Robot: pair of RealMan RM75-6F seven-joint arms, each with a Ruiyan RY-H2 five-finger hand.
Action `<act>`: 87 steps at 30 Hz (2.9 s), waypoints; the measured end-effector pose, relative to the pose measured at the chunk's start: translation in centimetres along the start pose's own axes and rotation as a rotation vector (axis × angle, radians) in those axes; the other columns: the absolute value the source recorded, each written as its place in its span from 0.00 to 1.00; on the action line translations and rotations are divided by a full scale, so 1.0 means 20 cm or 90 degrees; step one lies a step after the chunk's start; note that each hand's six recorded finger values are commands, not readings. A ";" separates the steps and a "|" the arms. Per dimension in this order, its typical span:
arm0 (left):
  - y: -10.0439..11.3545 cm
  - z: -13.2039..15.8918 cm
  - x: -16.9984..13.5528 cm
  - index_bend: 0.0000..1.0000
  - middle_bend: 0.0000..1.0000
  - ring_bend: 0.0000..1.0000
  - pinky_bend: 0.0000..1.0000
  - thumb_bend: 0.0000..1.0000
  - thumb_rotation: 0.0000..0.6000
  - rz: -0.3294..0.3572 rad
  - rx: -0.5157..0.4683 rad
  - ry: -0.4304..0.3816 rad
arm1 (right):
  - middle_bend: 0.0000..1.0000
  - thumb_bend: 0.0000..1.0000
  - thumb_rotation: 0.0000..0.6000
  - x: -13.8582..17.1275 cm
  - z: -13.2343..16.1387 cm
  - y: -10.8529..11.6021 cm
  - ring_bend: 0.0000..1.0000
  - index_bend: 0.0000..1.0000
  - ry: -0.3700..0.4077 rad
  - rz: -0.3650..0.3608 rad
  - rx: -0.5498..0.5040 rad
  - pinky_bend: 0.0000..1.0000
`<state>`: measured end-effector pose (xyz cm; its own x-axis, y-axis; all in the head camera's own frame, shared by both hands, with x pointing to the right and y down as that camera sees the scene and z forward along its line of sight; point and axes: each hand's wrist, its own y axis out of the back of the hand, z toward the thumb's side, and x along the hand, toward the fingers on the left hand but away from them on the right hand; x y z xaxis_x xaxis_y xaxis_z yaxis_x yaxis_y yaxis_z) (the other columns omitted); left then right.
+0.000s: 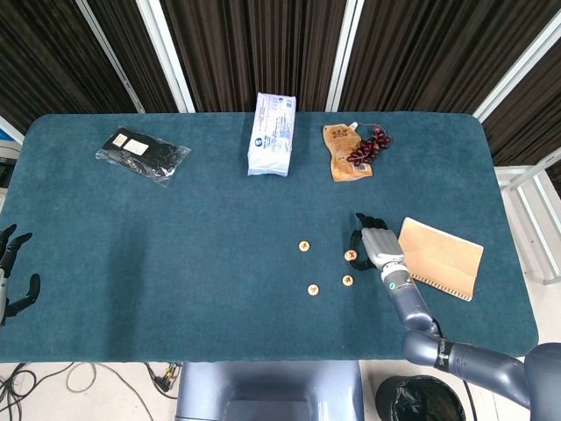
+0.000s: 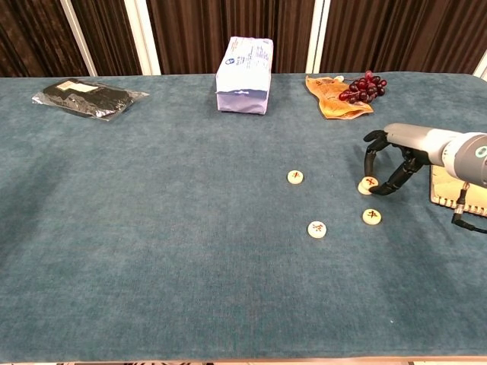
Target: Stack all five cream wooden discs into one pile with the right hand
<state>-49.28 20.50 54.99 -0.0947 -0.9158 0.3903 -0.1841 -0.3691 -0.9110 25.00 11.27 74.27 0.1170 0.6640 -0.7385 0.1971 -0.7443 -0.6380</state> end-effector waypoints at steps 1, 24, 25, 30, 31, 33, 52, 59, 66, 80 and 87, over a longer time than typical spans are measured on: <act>0.00 0.00 0.00 0.15 0.00 0.00 0.00 0.47 1.00 0.000 0.000 0.000 | 0.00 0.41 1.00 0.00 0.00 0.00 0.00 0.55 0.001 -0.001 0.000 0.00; 0.00 0.00 0.00 0.15 0.00 0.00 0.00 0.47 1.00 0.000 0.002 -0.001 | 0.00 0.41 1.00 0.00 0.02 0.00 0.00 0.55 0.004 0.003 0.001 0.00; 0.00 0.00 0.00 0.15 0.00 0.00 0.00 0.47 1.00 0.000 0.002 -0.001 | 0.00 0.41 1.00 0.00 0.02 0.00 0.00 0.55 0.004 0.004 0.001 0.00; 0.00 0.00 0.00 0.15 0.00 0.00 0.00 0.47 1.00 0.000 0.001 0.000 | 0.00 0.41 1.00 0.00 0.02 -0.01 0.00 0.55 0.003 0.006 -0.003 0.00; 0.00 0.00 0.00 0.15 0.00 0.00 0.00 0.47 1.00 0.000 0.001 -0.001 | 0.00 0.41 1.00 0.00 0.01 -0.01 0.00 0.55 0.003 0.007 -0.003 0.00; 0.00 0.00 0.00 0.15 0.00 0.00 0.00 0.47 1.00 0.000 0.002 -0.001 | 0.00 0.41 1.00 0.00 0.01 -0.01 0.00 0.55 0.002 0.008 -0.002 0.00; 0.00 0.00 0.00 0.15 0.00 0.00 0.00 0.47 1.00 -0.001 0.002 0.000 | 0.00 0.41 1.00 0.00 0.02 0.00 0.00 0.51 0.004 0.007 -0.001 0.00; 0.00 0.00 0.00 0.15 0.00 0.00 0.00 0.47 1.00 0.000 0.004 0.000 | 0.00 0.41 1.00 -0.01 0.02 0.00 0.00 0.50 0.003 0.007 0.002 0.00; 0.00 0.00 0.00 0.15 0.00 0.00 0.00 0.47 1.00 0.001 0.005 0.002 | 0.00 0.41 1.00 0.00 0.02 0.00 0.00 0.49 0.003 0.007 0.001 0.00; 0.00 0.00 0.00 0.15 0.00 0.00 0.00 0.47 1.00 0.000 0.005 0.001 | 0.00 0.41 1.00 0.00 0.02 -0.01 0.00 0.49 0.005 0.012 0.001 0.00; 0.00 0.00 0.00 0.15 0.00 0.00 0.00 0.47 1.00 0.000 0.005 0.001 | 0.00 0.41 1.00 0.01 0.03 -0.01 0.00 0.48 0.010 0.012 0.001 0.00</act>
<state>-49.18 20.51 55.05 -0.0960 -0.9159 0.3898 -0.1761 -0.3698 -0.9123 24.48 11.49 74.09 0.1363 0.6507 -0.7470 0.1928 -0.7570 -0.6243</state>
